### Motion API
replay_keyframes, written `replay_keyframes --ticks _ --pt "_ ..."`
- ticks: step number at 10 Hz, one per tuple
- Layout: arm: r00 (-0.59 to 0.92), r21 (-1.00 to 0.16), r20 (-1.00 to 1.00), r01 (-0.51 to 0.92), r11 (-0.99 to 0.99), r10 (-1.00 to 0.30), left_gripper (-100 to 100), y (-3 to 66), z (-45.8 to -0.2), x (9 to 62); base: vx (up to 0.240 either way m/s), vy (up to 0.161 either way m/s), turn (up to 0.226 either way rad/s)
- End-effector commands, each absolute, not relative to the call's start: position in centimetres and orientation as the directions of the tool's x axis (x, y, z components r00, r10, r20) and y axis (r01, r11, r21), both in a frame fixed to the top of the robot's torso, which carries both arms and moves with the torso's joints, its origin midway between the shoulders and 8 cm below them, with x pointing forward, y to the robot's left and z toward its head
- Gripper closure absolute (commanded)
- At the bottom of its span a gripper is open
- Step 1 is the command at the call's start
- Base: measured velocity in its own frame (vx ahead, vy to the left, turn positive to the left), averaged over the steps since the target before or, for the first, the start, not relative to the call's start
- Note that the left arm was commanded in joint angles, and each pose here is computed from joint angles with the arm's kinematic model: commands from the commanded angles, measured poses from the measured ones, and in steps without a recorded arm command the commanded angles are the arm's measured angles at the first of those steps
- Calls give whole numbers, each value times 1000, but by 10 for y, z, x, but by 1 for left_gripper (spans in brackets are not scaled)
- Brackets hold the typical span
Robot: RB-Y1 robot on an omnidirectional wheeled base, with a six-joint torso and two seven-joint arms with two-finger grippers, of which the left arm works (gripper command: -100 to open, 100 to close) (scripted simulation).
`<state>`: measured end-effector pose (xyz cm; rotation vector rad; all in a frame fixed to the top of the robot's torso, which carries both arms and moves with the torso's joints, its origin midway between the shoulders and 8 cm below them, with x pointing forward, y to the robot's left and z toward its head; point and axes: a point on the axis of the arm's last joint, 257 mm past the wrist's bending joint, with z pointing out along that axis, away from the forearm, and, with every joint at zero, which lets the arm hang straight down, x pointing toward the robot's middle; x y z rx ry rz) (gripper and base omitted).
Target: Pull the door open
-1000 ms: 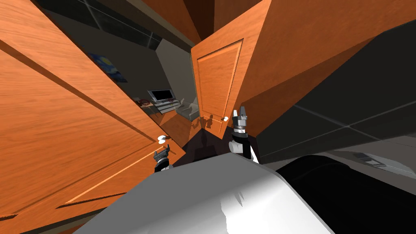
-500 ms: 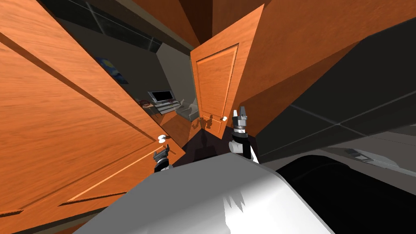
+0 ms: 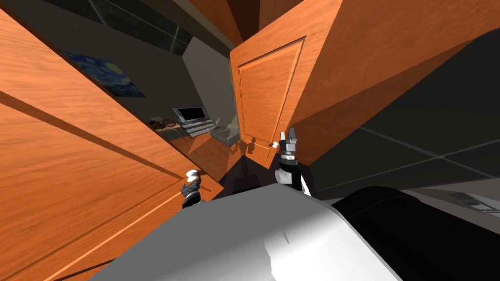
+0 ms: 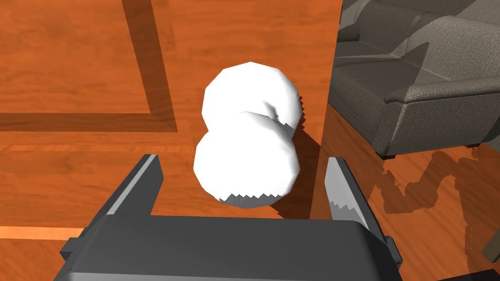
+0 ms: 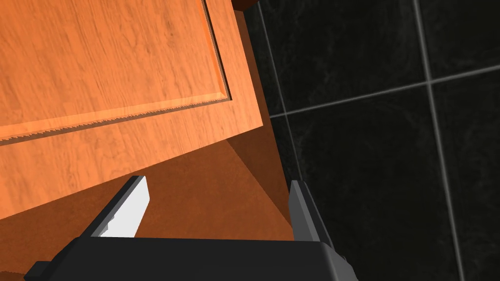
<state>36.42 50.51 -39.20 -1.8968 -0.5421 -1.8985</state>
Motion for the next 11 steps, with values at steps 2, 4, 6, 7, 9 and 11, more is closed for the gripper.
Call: replay_keyframes --ticks 2,4,6,7,9,11 --pt "3 -10 1000 538 -843 -10 -100 509 -392 363 137 65 -20" --pt "3 -10 1000 538 -843 -10 100 509 -392 363 -21 -8 1" --pt "3 -10 1000 538 -843 -10 100 509 -392 363 -21 -10 -2" --pt "3 -10 1000 538 -843 -10 100 509 -392 363 -8 -5 1" --pt "9 -10 1000 512 -859 -6 100 500 -395 366 -76 -1 -35" --pt "7 -9 1000 492 -871 -6 100 494 -394 370 -225 32 -82"
